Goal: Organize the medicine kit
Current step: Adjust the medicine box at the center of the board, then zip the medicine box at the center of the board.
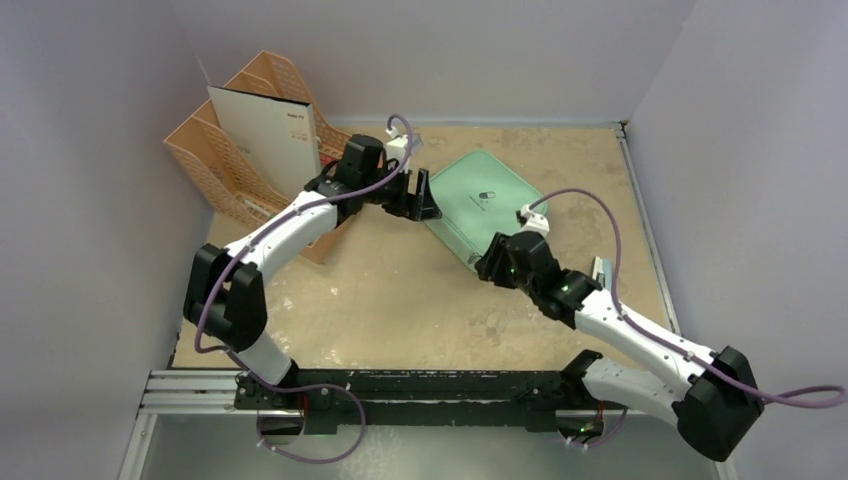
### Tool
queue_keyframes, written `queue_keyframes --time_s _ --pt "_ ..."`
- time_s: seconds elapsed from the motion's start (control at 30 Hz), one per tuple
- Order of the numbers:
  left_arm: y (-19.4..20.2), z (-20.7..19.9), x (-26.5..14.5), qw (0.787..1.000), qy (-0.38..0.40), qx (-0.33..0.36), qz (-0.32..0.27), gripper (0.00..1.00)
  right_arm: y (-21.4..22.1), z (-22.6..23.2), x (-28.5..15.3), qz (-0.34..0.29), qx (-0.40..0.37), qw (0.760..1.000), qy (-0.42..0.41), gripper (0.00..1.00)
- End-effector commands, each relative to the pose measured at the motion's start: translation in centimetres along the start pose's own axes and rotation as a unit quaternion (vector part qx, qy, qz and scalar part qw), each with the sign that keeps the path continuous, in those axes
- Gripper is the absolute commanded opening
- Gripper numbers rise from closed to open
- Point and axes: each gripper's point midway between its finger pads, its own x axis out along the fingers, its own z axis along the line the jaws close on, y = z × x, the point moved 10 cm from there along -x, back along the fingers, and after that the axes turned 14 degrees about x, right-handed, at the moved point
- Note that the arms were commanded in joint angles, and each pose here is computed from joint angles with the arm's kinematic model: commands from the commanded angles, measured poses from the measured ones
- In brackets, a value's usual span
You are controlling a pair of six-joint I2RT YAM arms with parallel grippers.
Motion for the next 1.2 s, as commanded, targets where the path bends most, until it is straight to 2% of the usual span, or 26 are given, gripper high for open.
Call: queue_keyframes --time_s 0.0,0.17,0.33,0.57,0.9,1.17 --pt "-1.4 -1.1 -3.4 0.999 -0.015 0.048 -0.01 0.79 1.4 0.1 0.9 -0.062 0.044 0.997 -0.008 0.52" --pt "-0.2 -0.6 -5.5 0.994 -0.098 0.045 0.0 0.84 2.2 1.2 2.3 -0.072 0.055 0.995 -0.036 0.49" --pt "0.4 -0.7 -7.7 0.989 -0.143 0.049 0.002 0.86 3.2 2.6 3.4 -0.075 0.064 0.994 -0.043 0.47" --pt "1.9 -0.9 -8.1 0.992 -0.107 0.068 0.002 0.88 3.5 3.2 3.8 -0.105 0.095 0.99 0.006 0.46" --pt "3.3 -1.0 -7.5 0.995 -0.071 0.065 0.015 0.88 3.9 2.9 5.0 -0.126 0.111 0.985 0.03 0.46" --pt "3.2 -1.3 -8.1 0.994 -0.073 0.075 0.006 0.86 3.8 3.4 6.2 -0.135 0.095 0.985 0.048 0.47"
